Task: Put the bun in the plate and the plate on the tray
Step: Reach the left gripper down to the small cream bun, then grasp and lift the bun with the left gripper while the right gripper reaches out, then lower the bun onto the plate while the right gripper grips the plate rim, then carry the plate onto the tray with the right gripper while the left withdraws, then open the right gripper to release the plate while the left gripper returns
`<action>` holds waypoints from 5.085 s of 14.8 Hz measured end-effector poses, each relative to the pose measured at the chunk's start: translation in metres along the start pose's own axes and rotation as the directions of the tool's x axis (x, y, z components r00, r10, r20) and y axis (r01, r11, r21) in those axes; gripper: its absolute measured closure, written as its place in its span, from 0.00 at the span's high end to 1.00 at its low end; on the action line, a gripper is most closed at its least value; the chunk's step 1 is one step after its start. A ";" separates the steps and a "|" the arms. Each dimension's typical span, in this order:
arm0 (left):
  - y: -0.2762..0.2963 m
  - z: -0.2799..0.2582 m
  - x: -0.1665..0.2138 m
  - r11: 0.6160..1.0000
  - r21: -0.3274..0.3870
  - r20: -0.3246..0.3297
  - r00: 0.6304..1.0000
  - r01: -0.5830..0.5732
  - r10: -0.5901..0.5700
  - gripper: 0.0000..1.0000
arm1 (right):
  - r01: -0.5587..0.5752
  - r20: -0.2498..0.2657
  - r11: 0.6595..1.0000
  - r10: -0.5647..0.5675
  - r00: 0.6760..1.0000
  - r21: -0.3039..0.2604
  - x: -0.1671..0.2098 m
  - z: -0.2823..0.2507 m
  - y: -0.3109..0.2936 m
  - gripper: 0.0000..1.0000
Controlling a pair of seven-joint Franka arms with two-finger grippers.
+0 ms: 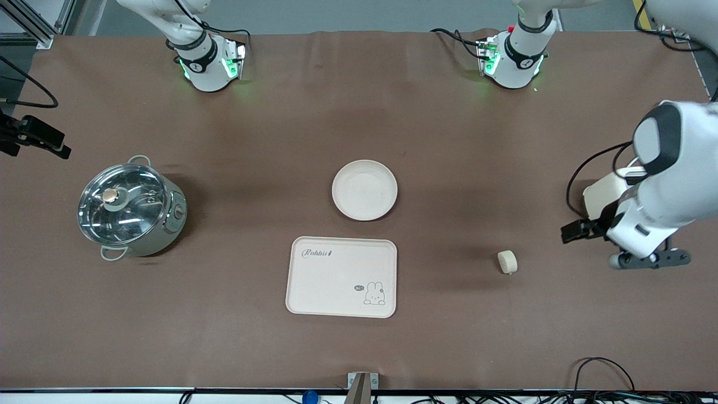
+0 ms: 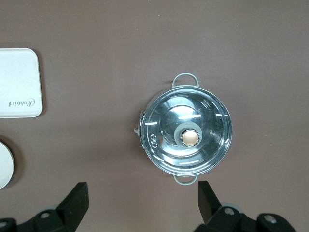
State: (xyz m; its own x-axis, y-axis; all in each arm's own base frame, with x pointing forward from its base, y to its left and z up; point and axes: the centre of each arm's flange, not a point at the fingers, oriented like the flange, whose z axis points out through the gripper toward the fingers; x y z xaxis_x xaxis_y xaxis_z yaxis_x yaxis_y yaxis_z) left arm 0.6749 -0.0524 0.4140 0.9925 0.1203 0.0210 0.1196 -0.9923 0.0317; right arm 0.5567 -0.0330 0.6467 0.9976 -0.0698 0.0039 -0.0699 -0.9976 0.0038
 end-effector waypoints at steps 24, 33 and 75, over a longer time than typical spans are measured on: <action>0.055 0.217 0.004 0.997 -0.023 0.086 0.994 0.076 -0.074 0.17 | -0.122 0.036 0.890 0.119 0.992 0.439 -0.138 0.381 -0.302 1.00; 0.229 0.159 -0.073 0.976 -0.062 0.212 0.958 0.211 -0.194 0.16 | -0.173 0.014 0.882 0.186 0.982 0.439 -0.144 0.445 -0.387 0.79; 0.124 -0.150 -0.057 0.978 0.059 -0.143 0.971 0.202 -0.192 1.00 | -0.113 -0.041 0.888 0.146 0.988 0.445 0.106 0.454 -0.332 0.06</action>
State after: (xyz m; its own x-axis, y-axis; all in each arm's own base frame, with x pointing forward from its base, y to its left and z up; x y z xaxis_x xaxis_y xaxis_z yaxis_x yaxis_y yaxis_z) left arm 0.6298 -0.1782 0.5667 0.9372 0.3112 0.1575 0.3187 -0.9476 -0.0242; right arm 0.6877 0.2888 0.1924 0.9756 -0.2146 0.0457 -0.1729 -0.8802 -0.4420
